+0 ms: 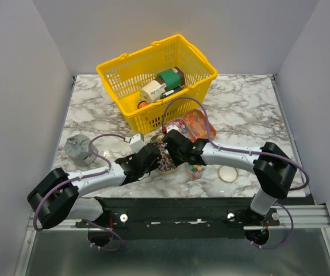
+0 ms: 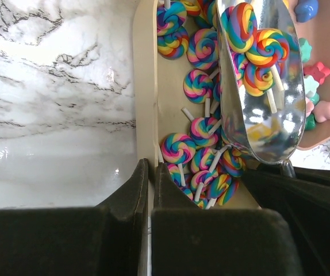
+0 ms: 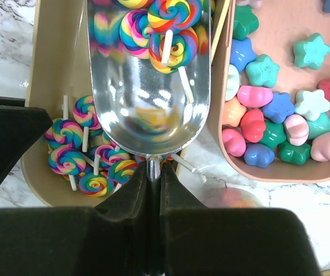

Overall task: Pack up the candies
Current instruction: Scoop the fake candies from the storage box, then place the fake candies in the packing bottle.

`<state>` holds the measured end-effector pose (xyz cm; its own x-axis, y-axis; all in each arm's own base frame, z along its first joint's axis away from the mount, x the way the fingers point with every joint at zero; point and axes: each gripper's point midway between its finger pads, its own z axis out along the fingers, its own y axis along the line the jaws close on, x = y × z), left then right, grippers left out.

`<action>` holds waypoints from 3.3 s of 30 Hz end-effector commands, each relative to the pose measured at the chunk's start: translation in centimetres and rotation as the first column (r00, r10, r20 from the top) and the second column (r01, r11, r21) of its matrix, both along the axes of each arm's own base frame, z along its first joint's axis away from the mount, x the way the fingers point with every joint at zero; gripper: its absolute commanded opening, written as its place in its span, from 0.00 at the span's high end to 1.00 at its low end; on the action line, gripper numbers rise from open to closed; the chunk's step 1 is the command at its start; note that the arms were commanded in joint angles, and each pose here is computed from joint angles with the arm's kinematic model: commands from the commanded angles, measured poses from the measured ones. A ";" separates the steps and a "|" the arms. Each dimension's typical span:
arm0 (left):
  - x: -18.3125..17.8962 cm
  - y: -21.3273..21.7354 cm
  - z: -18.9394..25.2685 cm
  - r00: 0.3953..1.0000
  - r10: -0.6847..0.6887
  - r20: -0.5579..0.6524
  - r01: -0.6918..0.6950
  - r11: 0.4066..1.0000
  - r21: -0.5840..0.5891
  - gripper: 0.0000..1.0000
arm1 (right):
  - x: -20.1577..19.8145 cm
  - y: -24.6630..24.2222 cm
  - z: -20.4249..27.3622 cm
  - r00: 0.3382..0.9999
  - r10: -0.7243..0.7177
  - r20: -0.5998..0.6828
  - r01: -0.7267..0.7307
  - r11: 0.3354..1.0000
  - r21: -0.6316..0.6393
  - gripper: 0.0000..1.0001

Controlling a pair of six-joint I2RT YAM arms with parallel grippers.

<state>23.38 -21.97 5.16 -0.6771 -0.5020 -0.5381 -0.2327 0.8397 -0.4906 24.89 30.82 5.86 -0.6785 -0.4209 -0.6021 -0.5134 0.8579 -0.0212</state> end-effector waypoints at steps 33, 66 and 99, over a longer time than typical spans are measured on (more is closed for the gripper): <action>1.2 2.1 8.1 0.978 0.019 0.205 -0.015 1.000 -0.018 0.22 | -5.8 -10.3 8.5 0.992 -0.122 -0.012 0.120 0.988 -0.095 0.99; 5.8 3.5 8.7 0.929 -0.286 0.236 0.227 0.941 0.250 0.13 | -15.4 -14.6 8.5 0.876 -0.041 -0.480 -0.115 0.950 -0.291 0.99; 5.1 4.5 9.0 0.900 -0.308 0.307 0.244 0.942 0.229 0.10 | -18.1 -16.6 8.4 0.727 -0.120 -0.676 -0.172 0.921 -0.349 0.99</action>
